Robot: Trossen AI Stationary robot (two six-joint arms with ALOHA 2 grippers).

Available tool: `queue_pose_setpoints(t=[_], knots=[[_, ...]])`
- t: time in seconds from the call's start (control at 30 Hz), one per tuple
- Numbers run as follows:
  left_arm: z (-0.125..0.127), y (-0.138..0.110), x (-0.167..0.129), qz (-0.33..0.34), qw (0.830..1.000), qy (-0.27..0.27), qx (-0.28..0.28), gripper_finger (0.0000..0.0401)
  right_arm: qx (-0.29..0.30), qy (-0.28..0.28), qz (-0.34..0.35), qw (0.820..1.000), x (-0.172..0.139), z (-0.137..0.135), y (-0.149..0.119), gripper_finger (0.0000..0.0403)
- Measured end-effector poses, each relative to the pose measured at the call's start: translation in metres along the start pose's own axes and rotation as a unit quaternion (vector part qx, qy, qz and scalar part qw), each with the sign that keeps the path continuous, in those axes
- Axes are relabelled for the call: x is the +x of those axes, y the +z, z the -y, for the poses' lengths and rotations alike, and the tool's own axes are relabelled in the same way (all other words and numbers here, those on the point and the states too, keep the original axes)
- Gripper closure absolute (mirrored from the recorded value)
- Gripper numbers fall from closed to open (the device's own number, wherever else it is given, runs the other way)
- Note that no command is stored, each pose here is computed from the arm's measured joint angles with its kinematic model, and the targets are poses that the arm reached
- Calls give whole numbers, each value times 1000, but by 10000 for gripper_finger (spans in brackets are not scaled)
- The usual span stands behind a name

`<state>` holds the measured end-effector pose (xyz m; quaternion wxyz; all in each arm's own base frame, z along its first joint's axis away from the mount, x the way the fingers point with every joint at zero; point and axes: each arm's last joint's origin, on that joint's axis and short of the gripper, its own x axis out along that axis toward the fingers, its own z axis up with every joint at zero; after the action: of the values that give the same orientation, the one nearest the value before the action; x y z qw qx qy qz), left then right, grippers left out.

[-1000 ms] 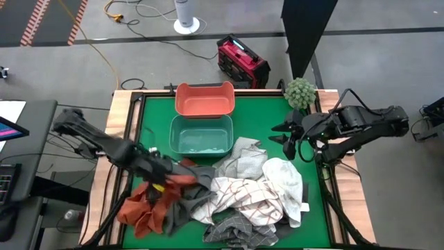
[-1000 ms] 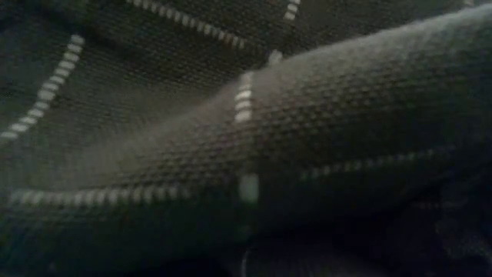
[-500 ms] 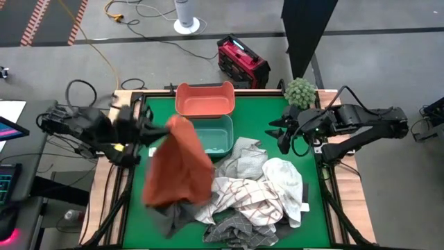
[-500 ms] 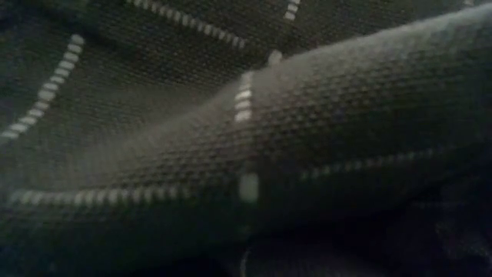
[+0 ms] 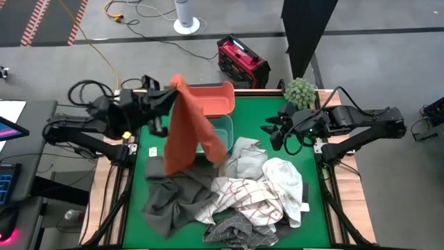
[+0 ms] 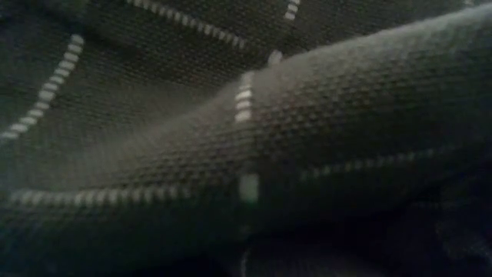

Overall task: Sort towels by color in basket
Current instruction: Put the orange towel into the green bin

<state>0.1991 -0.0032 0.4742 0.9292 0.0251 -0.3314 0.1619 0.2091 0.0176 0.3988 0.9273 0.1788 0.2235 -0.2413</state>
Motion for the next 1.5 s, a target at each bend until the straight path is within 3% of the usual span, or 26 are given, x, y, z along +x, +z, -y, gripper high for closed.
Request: queue_pose_setpoints(t=[0.13,0.33,0.47,0.6,0.73,0.97,1.17,1.3,1.5], knots=[[-12,-6,12,72,997,10,-3,401,2,-11,8,1000,0,1,1,196],[-35,-4,34,178,983,-14,-51,401,3,-12,5,1000,2,0,0,196],[-43,0,54,219,971,-57,-79,401,7,-13,4,1000,4,-1,0,196],[-48,3,75,256,962,-80,-55,401,8,-11,6,1000,8,-4,0,196],[-54,-6,93,249,962,-101,-42,401,10,-9,9,1000,11,-6,1,196],[-63,-46,110,154,970,-163,-94,401,16,2,19,1000,1,-4,2,196],[-66,-61,113,46,971,-211,-104,401,30,36,41,998,-25,3,5,196],[-64,-58,106,-71,964,-229,-111,401,36,52,49,997,-36,5,5,196],[-63,-38,67,-262,943,-191,-69,401,37,65,50,996,-42,5,4,196]])
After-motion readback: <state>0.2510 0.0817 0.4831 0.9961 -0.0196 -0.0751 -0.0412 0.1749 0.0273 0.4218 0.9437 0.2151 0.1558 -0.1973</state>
